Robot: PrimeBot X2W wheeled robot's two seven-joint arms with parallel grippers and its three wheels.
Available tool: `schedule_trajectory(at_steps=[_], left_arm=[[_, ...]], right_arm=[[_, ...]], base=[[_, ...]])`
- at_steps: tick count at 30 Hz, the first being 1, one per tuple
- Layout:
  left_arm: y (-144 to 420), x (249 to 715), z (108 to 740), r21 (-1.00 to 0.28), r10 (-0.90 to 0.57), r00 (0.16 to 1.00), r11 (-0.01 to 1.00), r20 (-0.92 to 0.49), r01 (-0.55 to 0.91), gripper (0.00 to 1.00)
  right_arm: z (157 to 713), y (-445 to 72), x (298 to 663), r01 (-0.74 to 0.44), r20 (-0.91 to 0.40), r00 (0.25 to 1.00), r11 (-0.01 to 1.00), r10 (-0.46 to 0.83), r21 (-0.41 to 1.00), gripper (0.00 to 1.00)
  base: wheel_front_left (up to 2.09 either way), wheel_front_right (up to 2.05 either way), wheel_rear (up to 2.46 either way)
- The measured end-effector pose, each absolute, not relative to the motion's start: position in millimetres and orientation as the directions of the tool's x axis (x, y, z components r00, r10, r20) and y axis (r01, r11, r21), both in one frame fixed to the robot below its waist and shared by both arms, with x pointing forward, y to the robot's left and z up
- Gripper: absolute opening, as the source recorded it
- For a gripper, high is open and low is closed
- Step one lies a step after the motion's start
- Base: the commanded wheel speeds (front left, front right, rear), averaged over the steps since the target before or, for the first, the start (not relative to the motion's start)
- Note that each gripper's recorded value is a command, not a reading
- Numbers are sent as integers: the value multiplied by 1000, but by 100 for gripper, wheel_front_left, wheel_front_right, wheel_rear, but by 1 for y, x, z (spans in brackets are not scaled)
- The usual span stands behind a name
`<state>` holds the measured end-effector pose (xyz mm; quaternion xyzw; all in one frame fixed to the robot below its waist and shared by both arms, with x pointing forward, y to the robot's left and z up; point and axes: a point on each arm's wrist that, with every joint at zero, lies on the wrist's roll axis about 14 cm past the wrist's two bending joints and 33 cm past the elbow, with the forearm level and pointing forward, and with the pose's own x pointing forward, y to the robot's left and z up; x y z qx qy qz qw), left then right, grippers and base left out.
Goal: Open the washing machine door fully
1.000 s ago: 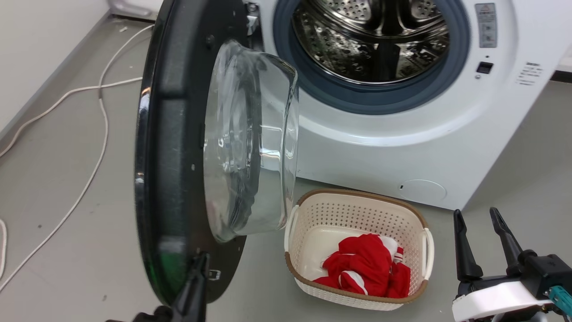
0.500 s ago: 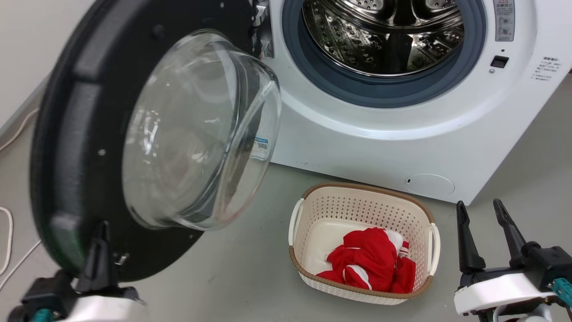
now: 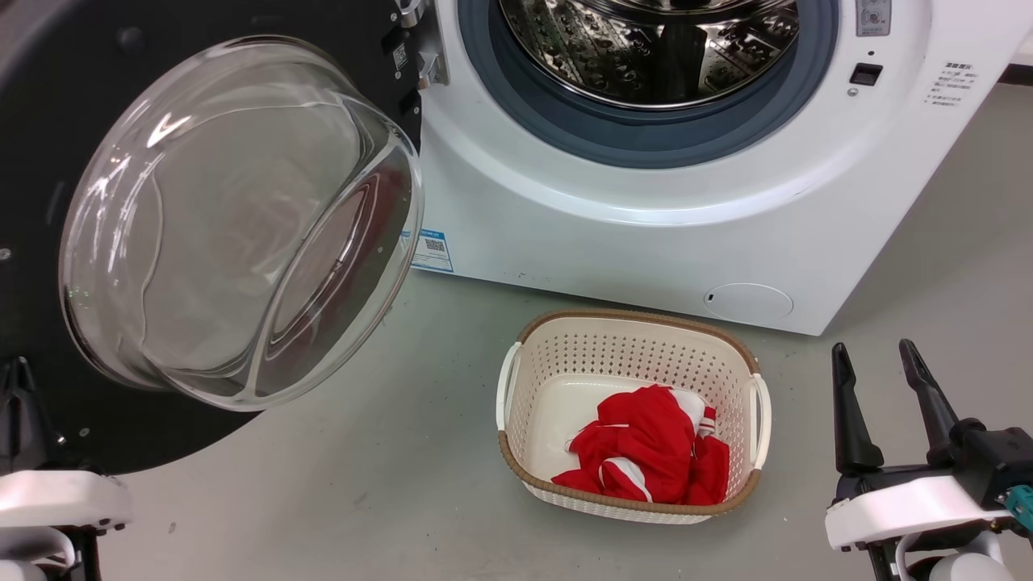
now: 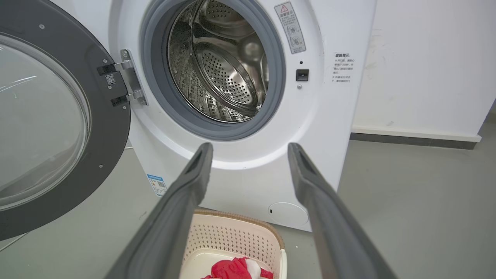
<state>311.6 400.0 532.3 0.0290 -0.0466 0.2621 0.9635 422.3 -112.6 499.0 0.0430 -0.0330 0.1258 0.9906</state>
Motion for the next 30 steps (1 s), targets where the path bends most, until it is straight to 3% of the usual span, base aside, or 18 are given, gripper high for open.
schedule_trajectory(at_steps=[11, 22, 24, 25, 26, 30], left_arm=[[418, 314, 534, 30, 528, 842, 845, 112, -534, 0], [374, 293, 525, -10, 485, 866, 873, 121, -487, 2], [366, 288, 525, -13, 477, 870, 878, 124, -479, 40], [362, 287, 526, -18, 472, 872, 880, 131, -474, 75], [357, 287, 527, -24, 466, 874, 884, 135, -467, 100], [337, 288, 530, -24, 421, 894, 906, 150, -423, 100]], right_arm=[[503, -124, 418, -222, 84, 973, 973, 217, 63, 100], [513, -129, 405, -215, 102, 972, 976, 210, 42, 100], [515, -130, 403, -212, 108, 972, 976, 207, 40, 100], [516, -130, 402, -211, 110, 972, 977, 206, 40, 100], [517, -131, 401, -210, 111, 972, 977, 205, 39, 100], [518, -132, 397, -209, 113, 972, 977, 204, 33, 100]], base=[[0, 0, 0], [0, 0, 0], [0, 0, 0], [0, 0, 0], [0, 0, 0], [0, 0, 0]])
